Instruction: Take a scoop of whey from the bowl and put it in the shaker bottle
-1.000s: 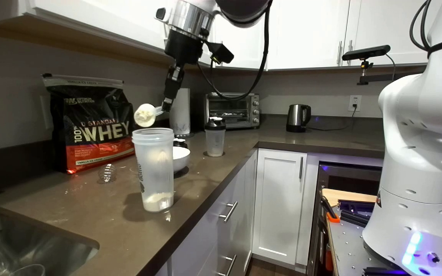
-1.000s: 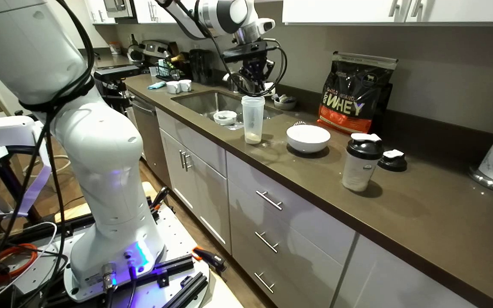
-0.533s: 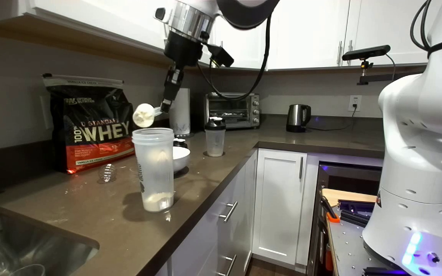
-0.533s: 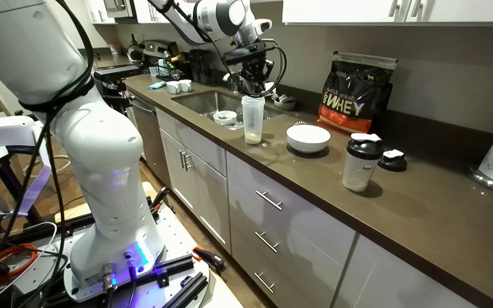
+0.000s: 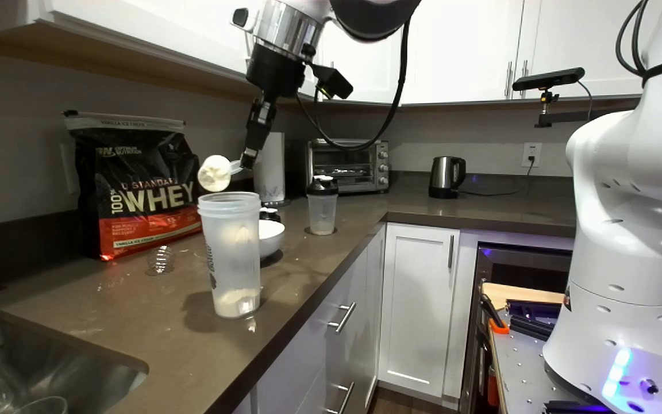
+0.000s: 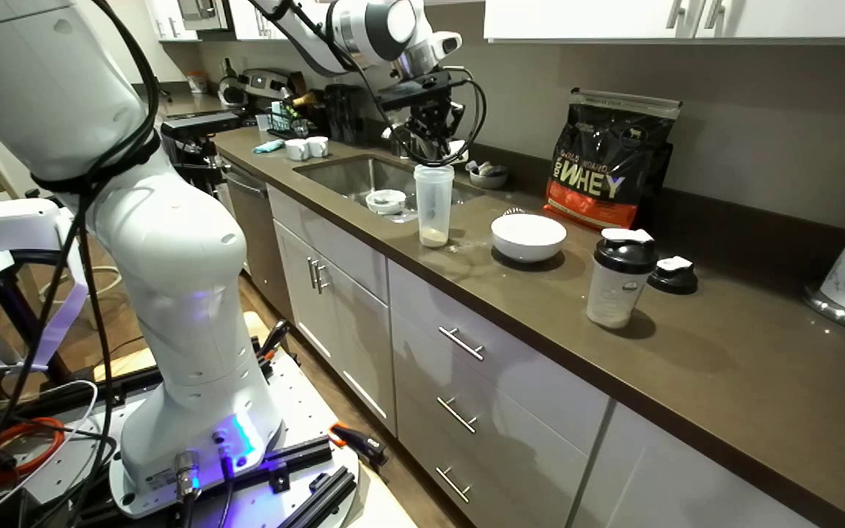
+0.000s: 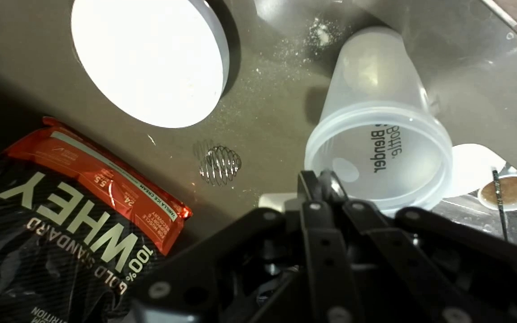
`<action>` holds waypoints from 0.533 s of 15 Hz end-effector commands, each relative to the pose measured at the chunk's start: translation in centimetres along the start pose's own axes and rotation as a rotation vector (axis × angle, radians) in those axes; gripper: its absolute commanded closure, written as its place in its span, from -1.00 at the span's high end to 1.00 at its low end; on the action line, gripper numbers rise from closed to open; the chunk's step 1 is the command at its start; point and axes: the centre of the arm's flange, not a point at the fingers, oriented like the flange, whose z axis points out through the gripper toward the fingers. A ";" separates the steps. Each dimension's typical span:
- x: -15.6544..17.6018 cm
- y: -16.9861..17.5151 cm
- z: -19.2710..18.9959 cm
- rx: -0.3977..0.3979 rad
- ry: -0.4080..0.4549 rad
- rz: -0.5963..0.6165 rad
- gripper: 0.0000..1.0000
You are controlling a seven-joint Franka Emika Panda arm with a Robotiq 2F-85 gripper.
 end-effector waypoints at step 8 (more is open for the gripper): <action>-0.4 -0.9 0.5 -0.082 0.004 -0.050 -0.98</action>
